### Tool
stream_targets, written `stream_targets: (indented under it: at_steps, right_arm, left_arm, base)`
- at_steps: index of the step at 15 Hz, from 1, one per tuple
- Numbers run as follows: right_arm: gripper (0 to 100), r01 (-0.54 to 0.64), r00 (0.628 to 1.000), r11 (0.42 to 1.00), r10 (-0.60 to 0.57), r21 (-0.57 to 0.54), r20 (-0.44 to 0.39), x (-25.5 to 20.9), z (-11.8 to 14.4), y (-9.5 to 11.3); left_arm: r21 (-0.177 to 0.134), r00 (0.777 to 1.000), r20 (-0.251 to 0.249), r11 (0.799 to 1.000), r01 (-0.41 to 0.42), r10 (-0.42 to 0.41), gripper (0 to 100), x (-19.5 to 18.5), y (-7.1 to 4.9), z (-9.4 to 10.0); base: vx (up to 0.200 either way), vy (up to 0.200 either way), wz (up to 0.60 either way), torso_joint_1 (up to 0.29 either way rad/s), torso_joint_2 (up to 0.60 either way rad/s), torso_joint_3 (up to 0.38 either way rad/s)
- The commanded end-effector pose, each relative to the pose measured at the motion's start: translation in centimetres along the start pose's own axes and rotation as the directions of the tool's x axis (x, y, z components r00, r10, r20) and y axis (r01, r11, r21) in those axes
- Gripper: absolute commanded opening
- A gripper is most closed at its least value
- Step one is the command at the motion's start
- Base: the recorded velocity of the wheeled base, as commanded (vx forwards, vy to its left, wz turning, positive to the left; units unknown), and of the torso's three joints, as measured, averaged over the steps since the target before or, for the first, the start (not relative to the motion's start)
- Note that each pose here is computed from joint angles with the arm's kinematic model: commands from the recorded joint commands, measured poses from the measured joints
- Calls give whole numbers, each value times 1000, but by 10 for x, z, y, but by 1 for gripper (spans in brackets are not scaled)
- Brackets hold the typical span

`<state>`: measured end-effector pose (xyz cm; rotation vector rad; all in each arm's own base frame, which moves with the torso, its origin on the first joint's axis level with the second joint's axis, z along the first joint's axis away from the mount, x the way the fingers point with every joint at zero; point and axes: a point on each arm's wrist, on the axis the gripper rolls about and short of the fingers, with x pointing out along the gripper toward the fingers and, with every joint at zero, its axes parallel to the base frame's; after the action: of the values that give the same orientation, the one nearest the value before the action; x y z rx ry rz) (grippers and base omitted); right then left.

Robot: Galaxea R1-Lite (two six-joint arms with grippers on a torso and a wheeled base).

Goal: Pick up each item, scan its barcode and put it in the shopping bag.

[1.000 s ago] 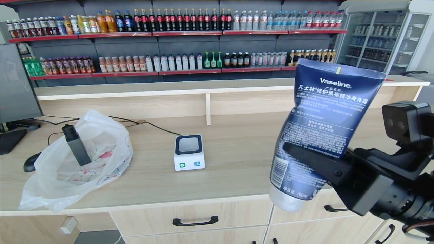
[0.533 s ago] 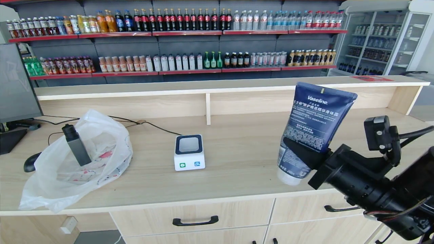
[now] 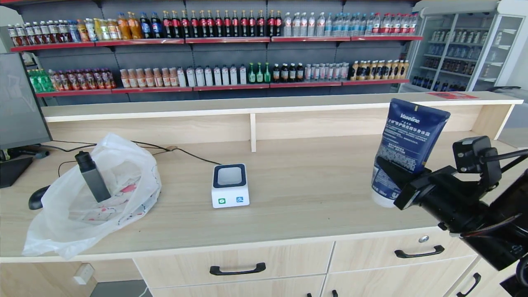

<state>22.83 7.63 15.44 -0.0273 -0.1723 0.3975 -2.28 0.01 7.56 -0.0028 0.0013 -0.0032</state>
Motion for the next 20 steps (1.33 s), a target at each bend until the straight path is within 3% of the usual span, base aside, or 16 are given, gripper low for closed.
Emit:
stream_targets:
  at_steps: [1,20]
  right_arm:
    - [0,12,1000,1000,-12,-4,-13,-2,-3,-4]
    - [0,54,998,998,-53,-24,29,9,3,-16]
  left_arm:
    - [-2,1000,1,1000,0,0,0,0,0,0]
    - [-10,1000,1,1000,-2,2,0,0,0,0]
  base:
    - [0,0,0,0,0,0]
    - [0,189,0,3,3,3]
